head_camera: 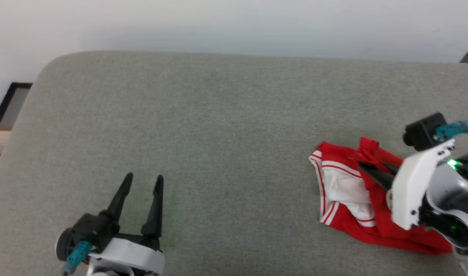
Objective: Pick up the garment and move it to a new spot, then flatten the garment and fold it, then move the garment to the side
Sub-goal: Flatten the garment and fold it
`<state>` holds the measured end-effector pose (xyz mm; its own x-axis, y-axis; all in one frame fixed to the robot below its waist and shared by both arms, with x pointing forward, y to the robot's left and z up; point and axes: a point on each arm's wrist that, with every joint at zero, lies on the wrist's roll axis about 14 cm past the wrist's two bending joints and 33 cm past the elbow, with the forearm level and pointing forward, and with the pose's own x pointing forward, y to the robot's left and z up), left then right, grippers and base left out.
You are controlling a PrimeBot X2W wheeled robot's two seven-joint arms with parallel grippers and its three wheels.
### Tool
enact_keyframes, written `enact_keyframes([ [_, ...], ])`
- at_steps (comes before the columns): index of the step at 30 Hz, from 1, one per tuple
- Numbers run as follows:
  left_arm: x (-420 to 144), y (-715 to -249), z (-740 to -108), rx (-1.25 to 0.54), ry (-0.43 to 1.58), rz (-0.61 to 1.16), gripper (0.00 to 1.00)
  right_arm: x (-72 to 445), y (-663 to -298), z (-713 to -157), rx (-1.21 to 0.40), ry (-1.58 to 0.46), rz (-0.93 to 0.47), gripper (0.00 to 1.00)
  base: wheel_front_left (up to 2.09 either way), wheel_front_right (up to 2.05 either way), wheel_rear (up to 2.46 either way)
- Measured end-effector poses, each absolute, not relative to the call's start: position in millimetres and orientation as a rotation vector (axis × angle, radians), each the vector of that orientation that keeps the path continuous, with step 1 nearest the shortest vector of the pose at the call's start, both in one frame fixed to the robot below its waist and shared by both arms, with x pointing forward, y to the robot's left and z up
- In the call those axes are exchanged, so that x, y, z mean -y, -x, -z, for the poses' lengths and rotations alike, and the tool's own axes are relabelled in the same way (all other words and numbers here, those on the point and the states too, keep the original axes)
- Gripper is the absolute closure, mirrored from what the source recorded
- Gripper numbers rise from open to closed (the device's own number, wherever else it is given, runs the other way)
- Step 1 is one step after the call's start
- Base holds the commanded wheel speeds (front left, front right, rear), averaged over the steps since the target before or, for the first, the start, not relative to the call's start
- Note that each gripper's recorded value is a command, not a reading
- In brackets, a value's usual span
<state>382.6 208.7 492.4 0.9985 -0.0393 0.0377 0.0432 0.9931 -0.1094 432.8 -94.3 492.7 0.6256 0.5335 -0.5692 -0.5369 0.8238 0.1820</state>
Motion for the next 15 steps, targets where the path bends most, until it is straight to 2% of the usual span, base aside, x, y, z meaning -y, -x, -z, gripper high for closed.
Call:
enact_keyframes([
  [6,-213,-381,-489,0.024,0.121,0.022,0.00,66,-452,-486,-0.624,0.079,-0.667,1.00,0.00,0.00,0.00],
  [15,-220,-384,-480,0.000,0.133,-0.008,0.00,50,-452,-426,-0.776,0.085,-0.697,1.00,0.00,0.00,0.00],
])
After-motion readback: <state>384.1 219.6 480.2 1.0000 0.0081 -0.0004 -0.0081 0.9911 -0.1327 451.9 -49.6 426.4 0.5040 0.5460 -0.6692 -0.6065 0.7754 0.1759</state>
